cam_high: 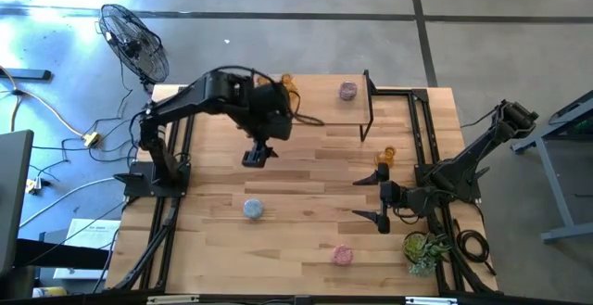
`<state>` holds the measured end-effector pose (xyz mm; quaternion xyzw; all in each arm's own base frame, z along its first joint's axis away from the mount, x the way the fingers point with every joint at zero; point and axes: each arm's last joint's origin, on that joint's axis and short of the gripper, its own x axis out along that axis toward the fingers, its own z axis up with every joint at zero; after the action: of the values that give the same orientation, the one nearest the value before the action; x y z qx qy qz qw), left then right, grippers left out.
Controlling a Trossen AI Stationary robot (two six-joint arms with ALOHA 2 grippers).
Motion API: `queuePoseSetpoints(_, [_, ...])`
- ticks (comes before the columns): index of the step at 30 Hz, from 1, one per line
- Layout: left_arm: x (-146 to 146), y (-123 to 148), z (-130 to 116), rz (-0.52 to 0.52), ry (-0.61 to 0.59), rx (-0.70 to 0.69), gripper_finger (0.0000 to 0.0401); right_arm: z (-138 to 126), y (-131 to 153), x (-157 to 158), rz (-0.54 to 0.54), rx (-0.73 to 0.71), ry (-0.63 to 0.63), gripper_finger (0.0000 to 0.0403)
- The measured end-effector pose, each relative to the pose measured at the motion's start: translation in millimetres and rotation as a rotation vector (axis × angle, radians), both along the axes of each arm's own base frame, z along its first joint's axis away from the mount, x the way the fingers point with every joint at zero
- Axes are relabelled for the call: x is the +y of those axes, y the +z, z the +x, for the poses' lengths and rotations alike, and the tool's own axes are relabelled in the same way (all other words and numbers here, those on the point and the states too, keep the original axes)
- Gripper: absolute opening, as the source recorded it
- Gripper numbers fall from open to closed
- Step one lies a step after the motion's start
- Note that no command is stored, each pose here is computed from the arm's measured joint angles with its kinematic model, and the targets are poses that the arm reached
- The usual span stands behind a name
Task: Pick & Place candle stick holders
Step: Put the blue white scented candle on the shelf
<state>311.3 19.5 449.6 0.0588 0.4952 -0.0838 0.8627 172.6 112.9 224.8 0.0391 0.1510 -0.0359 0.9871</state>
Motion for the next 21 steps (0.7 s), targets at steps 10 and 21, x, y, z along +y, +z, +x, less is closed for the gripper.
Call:
queuePoseSetpoints(10, [-49.6,-32.3,6.2,-0.014,-0.023,0.151,0.0257,0.0,-0.1,0.3,0.010,0.002,0.006,0.0378])
queuePoseSetpoints(21, [-83.8,-100.2,17.3,0.017,-0.128,0.337,0.0268,0.0,0.0,0.3,0.031,0.000,-0.001,0.0378])
